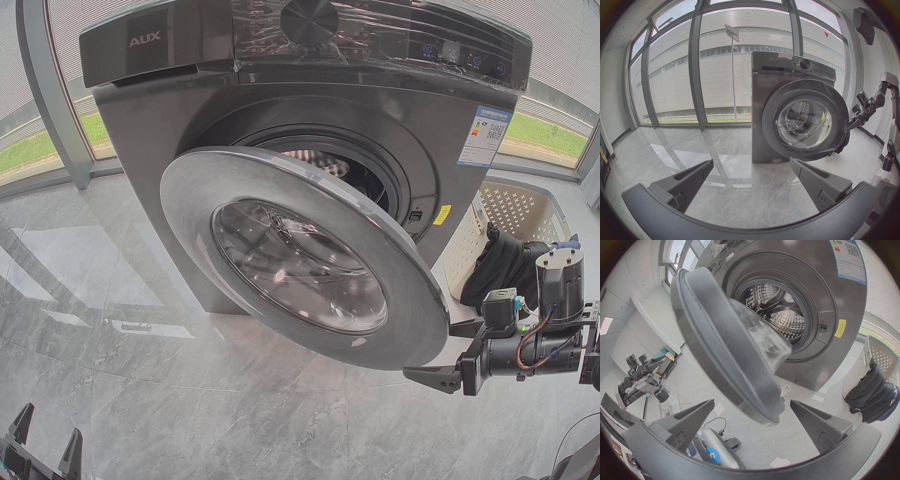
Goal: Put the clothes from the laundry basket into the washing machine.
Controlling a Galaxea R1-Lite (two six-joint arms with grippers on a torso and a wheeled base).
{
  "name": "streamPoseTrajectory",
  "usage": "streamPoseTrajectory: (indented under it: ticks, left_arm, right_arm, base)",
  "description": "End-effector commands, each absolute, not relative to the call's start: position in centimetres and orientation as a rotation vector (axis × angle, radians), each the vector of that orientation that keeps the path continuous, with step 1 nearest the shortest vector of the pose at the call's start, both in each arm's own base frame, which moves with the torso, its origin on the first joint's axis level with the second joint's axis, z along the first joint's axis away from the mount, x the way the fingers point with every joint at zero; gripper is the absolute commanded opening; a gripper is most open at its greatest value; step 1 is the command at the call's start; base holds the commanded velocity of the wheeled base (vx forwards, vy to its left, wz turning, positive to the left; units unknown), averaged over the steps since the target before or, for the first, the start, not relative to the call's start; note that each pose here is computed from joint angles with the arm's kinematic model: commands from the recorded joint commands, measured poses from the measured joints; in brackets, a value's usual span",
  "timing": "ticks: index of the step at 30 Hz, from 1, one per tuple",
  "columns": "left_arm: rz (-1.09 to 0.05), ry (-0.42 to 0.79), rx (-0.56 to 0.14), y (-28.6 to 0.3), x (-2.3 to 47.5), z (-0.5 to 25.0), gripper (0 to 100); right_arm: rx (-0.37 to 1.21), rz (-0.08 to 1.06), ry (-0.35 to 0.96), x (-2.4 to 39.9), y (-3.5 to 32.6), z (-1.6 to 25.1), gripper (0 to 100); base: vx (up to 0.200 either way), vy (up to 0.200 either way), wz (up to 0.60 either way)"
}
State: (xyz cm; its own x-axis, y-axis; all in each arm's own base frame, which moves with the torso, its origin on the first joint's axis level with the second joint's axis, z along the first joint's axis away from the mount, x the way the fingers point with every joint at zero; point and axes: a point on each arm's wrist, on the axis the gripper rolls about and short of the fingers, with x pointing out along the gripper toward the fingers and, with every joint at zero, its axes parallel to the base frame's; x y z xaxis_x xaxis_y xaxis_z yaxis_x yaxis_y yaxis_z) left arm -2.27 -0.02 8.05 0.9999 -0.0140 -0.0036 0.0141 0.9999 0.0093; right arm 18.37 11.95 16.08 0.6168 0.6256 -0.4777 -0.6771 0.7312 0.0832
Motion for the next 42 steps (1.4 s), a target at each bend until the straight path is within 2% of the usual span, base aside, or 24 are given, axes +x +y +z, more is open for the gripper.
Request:
streamPoseTrajectory:
  ticks: [1, 9, 14, 20, 26, 30, 33, 35, 37, 42]
  left_arm:
    - [-0.015, 0.003, 0.009, 0.0, -2.3, 7.6, 100]
    - [-0.014, 0.001, 0.009, 0.0, -2.3, 7.6, 100]
    - [-0.014, 0.001, 0.009, 0.0, -2.3, 7.6, 100]
    - [-0.014, 0.001, 0.009, 0.0, -2.3, 7.6, 100]
    - [-0.014, 0.003, 0.009, 0.0, -2.3, 7.6, 100]
    - [-0.014, 0.001, 0.009, 0.0, -2.3, 7.6, 100]
    - [-0.014, 0.001, 0.009, 0.0, -2.3, 7.6, 100]
    - [-0.014, 0.003, 0.009, 0.0, -2.3, 7.6, 100]
    - [-0.014, 0.003, 0.009, 0.0, -2.3, 7.6, 100]
    - [-0.014, 0.001, 0.009, 0.0, -2.3, 7.6, 100]
  right_arm:
    - [-0.113, 0.758, 0.515, 18.6, 12.3, 15.9, 100]
    - [-0.123, 0.778, 0.487, 19.0, 13.8, 15.3, 100]
    - [-0.13, 0.778, 0.497, 18.0, 13.2, 15.0, 100]
    - [-0.119, 0.739, 0.486, 18.8, 12.6, 15.3, 100]
    - [-0.16, 0.659, 0.606, 17.7, 9.6, 13.5, 100]
    - [-0.152, 0.578, 0.638, 18.9, 8.1, 13.1, 100]
    - [-0.119, 0.48, 0.63, 23.0, 7.4, 12.9, 100]
    - [-0.116, 0.474, 0.613, 23.7, 7.5, 13.0, 100]
    - [-0.115, 0.439, 0.528, 26.3, 8.3, 14.2, 100]
    - [-0.095, 0.444, 0.515, 27.3, 9.3, 14.7, 100]
  base:
    - [-0.2, 0.0, 0.0]
    - [-0.025, 0.0, 0.0]
    - [0.0, 0.0, 0.0]
    - [0.0, 0.0, 0.0]
    - [0.0, 0.0, 0.0]
    - [0.0, 0.0, 0.0]
    - [0.0, 0.0, 0.0]
    - [0.0, 0.0, 0.0]
    - [0.0, 0.0, 0.0]
    - [0.0, 0.0, 0.0]
